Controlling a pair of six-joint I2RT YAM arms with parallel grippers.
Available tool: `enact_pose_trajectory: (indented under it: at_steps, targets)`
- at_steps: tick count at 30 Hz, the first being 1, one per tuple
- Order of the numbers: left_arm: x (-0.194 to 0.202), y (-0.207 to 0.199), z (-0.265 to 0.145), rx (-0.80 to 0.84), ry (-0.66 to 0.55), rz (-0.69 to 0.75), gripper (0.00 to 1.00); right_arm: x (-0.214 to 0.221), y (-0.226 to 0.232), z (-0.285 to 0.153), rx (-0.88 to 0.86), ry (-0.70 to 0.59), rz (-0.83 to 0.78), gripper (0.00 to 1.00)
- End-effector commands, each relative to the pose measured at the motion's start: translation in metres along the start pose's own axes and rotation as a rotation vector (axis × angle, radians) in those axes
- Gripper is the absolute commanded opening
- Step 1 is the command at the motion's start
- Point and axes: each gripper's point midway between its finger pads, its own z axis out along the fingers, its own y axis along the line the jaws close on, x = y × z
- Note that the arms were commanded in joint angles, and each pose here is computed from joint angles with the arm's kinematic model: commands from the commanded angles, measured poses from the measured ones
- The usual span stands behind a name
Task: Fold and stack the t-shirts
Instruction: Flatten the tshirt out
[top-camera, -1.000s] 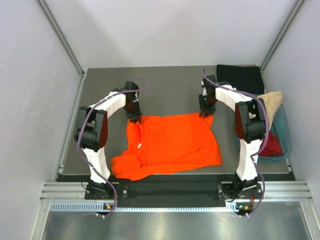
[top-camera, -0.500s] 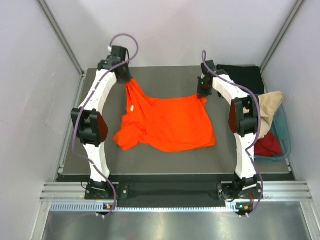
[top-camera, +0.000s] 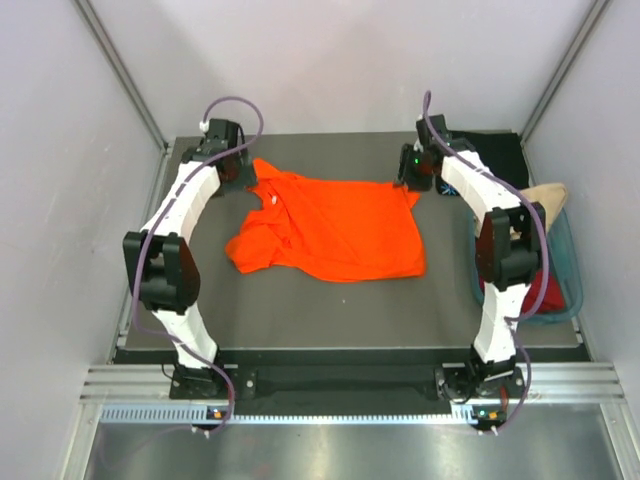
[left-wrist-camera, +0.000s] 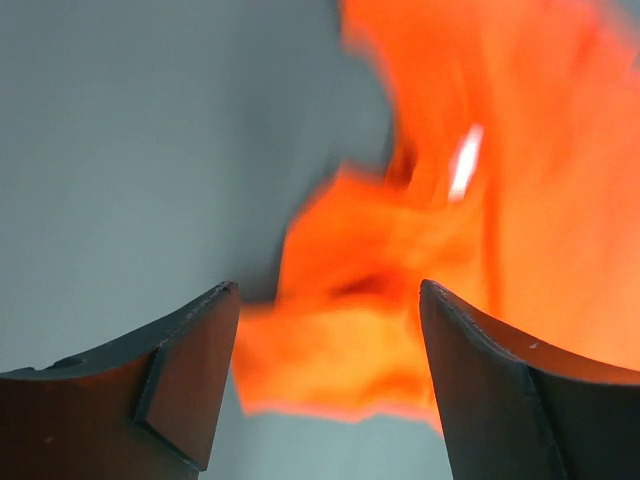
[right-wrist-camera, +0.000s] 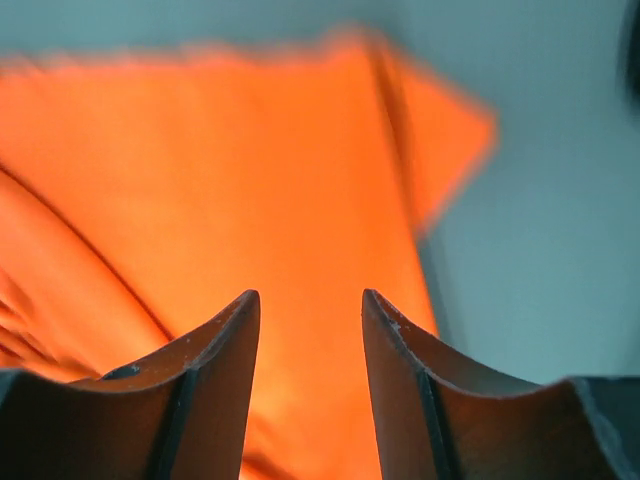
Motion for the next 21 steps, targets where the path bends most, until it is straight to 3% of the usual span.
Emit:
enact_pose_trajectory:
  at_steps: [1, 2, 8, 15, 21]
  targets:
    - [0.021, 0.004, -0.039, 0.091, -0.015, -0.081, 0.77, 0.036, -0.009, -0.042, -0.030, 0.021, -0.042, 0.45]
    - [0.029, 0.007, -0.041, 0.103, -0.004, -0.105, 0.77, 0.067, -0.021, -0.039, -0.019, 0.089, -0.055, 0.45]
    - [0.096, 0.036, -0.047, 0.121, 0.103, -0.253, 0.86, 0.142, -0.050, -0.056, -0.018, 0.171, -0.091, 0.45]
    - [0.145, 0.059, -0.041, 0.149, 0.208, -0.384, 0.87, 0.180, -0.071, -0.054, -0.017, 0.219, -0.068, 0.47]
    - [0.135, 0.037, -0.021, 0.320, 0.227, -0.511, 0.79, 0.190, -0.086, -0.037, -0.061, 0.247, 0.012, 0.48]
